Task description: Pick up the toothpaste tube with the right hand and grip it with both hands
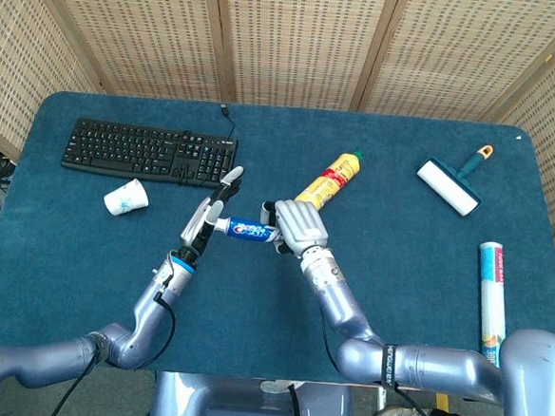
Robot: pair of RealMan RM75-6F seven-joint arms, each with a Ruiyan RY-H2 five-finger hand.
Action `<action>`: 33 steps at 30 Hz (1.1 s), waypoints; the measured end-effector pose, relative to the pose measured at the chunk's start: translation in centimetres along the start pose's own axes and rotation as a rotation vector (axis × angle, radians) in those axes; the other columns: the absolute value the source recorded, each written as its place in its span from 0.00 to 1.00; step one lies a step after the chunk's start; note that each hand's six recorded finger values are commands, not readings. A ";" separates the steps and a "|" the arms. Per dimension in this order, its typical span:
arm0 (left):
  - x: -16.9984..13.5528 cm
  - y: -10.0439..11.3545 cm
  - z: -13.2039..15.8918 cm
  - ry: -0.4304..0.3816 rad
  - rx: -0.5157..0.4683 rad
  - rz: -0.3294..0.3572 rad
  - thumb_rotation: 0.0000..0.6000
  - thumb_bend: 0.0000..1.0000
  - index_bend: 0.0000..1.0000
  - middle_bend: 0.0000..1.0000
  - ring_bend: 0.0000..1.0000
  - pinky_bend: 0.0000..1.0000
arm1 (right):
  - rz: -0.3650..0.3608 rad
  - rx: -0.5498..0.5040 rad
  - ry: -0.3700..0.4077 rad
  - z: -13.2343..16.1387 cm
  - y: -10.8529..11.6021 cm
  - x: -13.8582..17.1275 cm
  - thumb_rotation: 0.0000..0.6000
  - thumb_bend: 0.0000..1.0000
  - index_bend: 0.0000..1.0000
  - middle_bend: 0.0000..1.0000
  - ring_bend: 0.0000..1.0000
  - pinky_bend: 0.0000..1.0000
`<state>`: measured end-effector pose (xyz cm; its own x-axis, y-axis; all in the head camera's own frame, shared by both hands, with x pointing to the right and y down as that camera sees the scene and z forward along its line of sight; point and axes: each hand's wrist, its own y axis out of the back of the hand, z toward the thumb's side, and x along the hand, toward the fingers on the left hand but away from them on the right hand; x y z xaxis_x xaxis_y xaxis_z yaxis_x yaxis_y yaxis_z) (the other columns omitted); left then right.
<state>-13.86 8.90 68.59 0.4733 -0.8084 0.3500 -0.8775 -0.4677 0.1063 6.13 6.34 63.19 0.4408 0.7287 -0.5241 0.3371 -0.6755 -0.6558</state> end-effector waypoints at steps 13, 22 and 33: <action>0.2 -0.6 -0.2 0.003 -0.007 0.003 0.09 0.00 0.00 0.00 0.00 0.00 | -0.001 -0.005 -0.003 -0.1 -0.1 0.1 1.00 0.75 0.73 0.72 0.67 0.66; -0.4 1.2 0.2 -0.017 0.008 0.034 0.11 0.00 0.00 0.00 0.00 0.00 | -0.022 0.014 -0.021 -1.1 0.8 0.4 1.00 0.75 0.74 0.72 0.67 0.66; -4.1 10.9 2.6 -0.107 0.176 0.161 0.17 0.00 0.00 0.00 0.00 0.00 | -0.031 0.056 -0.103 -5.5 1.8 2.0 1.00 0.75 0.74 0.72 0.67 0.66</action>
<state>-25.22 6.20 65.86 0.3422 -0.9064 0.2478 -0.9196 -0.3772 -0.1098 12.23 5.98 63.96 0.3419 0.7587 -0.5545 0.3012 -0.6475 -0.7001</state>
